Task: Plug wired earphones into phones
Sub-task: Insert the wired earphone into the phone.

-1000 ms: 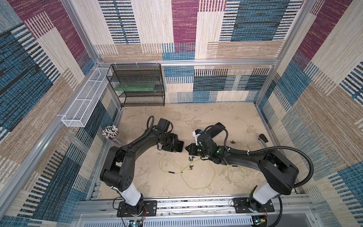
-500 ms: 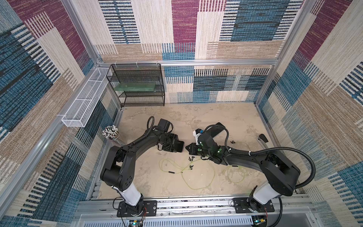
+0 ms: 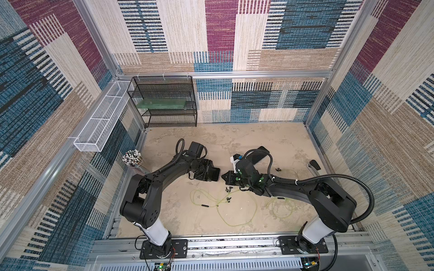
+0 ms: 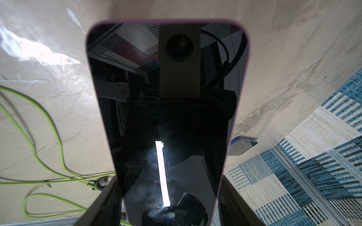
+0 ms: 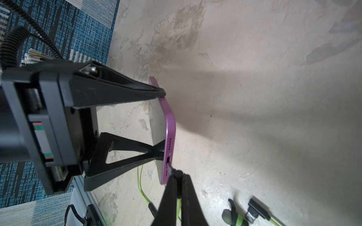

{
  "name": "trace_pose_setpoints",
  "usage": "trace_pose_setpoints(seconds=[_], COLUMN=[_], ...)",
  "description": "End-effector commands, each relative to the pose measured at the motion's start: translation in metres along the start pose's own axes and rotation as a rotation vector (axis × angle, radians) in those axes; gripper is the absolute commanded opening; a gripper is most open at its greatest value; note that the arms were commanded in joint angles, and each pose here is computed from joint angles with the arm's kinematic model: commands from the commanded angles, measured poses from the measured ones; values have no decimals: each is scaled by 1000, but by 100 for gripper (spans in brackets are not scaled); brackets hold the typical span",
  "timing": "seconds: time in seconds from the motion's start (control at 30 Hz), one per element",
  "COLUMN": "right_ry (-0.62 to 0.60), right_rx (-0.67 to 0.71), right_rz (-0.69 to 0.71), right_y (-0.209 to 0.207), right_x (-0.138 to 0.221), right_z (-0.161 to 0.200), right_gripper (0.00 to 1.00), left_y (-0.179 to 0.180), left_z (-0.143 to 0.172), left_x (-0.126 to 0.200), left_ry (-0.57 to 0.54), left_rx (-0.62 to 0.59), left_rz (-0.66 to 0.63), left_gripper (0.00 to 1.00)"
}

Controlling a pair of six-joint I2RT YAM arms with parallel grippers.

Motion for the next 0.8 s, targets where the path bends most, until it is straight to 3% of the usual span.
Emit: trace_pose_setpoints(seconds=[0.0, 0.77], right_ry=[-30, -37], right_rx=[1, -21], right_rz=[-18, 16], right_y=[6, 1], right_x=[0, -4], right_z=[-7, -11], right_gripper=[0, 0], left_y=[-1, -2], left_z=[6, 11], left_x=[0, 0], left_ry=[35, 47], left_rx=[20, 25], left_rz=[6, 13], left_gripper=[0, 0])
Point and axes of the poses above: each gripper's point midway between its finger pads, its own x axis back along the fingers, its own y axis along the line the jaws close on, z = x × y, the point moved 3 cm from there along x, back along the fingers, and after that the axes turned 1 degree about x, right-handed, at the moved point
